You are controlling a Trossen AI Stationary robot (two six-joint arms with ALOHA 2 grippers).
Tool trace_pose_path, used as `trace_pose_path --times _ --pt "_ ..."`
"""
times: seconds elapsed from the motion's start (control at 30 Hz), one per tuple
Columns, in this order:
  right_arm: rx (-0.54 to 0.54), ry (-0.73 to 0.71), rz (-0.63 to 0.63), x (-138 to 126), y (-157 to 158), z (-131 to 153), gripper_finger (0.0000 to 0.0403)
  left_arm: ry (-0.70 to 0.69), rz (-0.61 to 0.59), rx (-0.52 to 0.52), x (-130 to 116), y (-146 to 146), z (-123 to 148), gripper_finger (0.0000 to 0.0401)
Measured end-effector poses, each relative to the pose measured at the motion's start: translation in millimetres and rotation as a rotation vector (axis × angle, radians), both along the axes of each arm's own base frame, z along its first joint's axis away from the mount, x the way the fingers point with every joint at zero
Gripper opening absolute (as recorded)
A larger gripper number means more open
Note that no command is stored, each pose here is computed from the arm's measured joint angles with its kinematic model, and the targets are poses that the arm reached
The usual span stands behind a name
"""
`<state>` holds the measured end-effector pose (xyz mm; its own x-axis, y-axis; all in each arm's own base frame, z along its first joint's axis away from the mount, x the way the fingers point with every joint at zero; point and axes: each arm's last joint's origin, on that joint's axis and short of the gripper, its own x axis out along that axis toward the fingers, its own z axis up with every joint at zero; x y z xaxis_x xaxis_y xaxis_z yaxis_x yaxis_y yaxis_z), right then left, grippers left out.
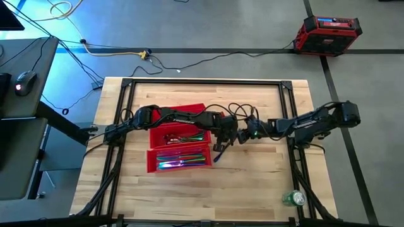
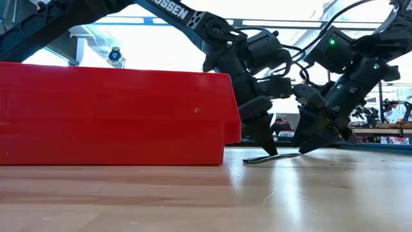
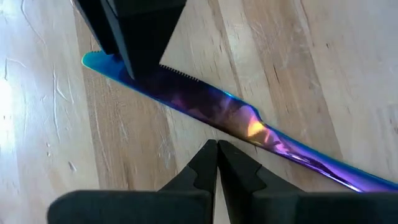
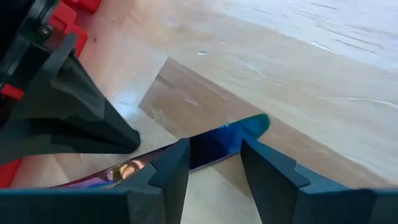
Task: Sort silverware
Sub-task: Put the purple table knife into the bottom red bin
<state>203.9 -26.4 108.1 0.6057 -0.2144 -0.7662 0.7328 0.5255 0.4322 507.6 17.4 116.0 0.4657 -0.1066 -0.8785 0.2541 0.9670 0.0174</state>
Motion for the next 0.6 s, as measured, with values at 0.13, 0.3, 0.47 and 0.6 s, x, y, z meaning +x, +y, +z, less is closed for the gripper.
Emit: trace_pose_path --times 0.13,0.3,0.47,0.6 --pt "0.05 -0.013 0.053 1.2 1.0 1.2 0.0138 0.041 -0.009 0.08 -5.6 2.1 10.2 0.0" --pt "0.072 -0.01 0.086 3.2 6.6 2.0 0.0138 0.114 -0.079 -0.098 -15.9 1.3 16.9 0.0" --pt "-0.013 0.017 0.115 2.3 5.6 1.5 0.0138 0.128 -0.147 -0.068 -16.9 -9.4 13.8 0.0" --pt "-0.064 0.046 0.205 1.1 5.9 0.8 0.0138 0.141 -0.154 -0.028 -18.0 -9.9 13.9 0.0"
